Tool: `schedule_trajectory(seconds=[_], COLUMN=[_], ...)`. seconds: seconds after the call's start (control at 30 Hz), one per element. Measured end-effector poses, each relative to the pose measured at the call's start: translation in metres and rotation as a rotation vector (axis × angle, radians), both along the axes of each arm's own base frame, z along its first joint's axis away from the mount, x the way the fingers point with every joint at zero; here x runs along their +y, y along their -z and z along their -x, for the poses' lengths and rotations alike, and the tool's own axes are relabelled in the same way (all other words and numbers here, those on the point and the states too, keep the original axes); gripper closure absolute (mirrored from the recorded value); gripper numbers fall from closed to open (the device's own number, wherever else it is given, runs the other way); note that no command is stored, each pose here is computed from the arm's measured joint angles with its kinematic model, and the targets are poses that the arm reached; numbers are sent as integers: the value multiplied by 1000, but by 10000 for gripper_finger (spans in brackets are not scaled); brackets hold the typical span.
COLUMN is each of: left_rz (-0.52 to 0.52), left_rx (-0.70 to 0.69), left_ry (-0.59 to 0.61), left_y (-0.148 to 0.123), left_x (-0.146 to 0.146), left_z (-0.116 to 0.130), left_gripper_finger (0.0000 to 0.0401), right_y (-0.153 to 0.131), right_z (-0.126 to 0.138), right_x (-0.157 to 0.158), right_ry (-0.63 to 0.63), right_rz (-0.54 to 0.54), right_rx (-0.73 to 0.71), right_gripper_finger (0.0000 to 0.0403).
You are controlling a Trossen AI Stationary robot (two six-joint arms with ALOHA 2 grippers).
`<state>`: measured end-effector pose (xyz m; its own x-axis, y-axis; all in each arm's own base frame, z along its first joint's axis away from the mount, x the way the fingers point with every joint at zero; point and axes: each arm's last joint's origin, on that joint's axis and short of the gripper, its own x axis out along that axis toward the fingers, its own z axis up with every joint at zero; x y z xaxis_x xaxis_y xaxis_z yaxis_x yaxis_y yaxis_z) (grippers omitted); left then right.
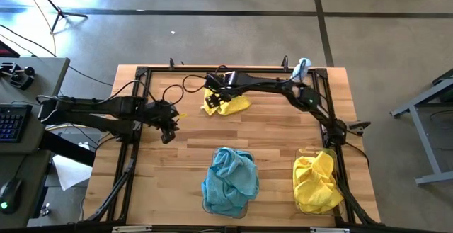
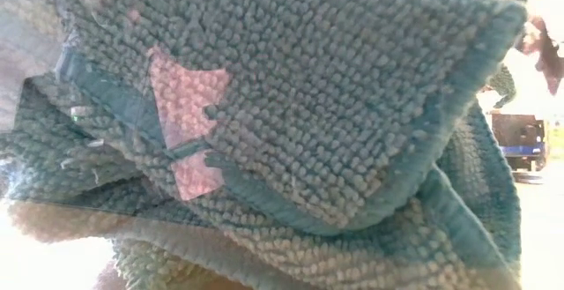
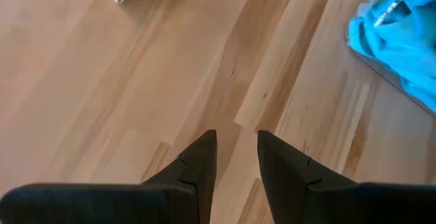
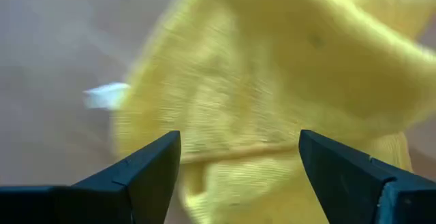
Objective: Sort microfiber towel by color & place in baskets
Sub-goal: Put the yellow towel into the right transparent bin
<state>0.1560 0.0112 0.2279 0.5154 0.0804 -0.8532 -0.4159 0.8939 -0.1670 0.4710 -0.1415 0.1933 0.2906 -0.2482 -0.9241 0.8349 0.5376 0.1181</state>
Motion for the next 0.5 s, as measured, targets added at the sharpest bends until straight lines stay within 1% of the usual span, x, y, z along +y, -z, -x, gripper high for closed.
schedule_trajectory(seconds=[0.13,0.23,0.4,0.5], left_rz=[26,43,38,55], left_rx=[-16,-29,-36,-38], left_ry=[26,66,71,72], left_y=[4,5,5,5], left_x=[2,3,6,7], left_z=[-1,-2,-2,-2], left_gripper_finger=[307,307,307,307], right_y=[27,45,65,72], right_z=[0,-2,-6,-7], right_x=[-10,-11,-8,-2], right_ry=[79,108,72,52], right_rz=[-70,-98,-159,-166], right_rx=[124,169,189,217], right_gripper_finger=[107,107,112,140])
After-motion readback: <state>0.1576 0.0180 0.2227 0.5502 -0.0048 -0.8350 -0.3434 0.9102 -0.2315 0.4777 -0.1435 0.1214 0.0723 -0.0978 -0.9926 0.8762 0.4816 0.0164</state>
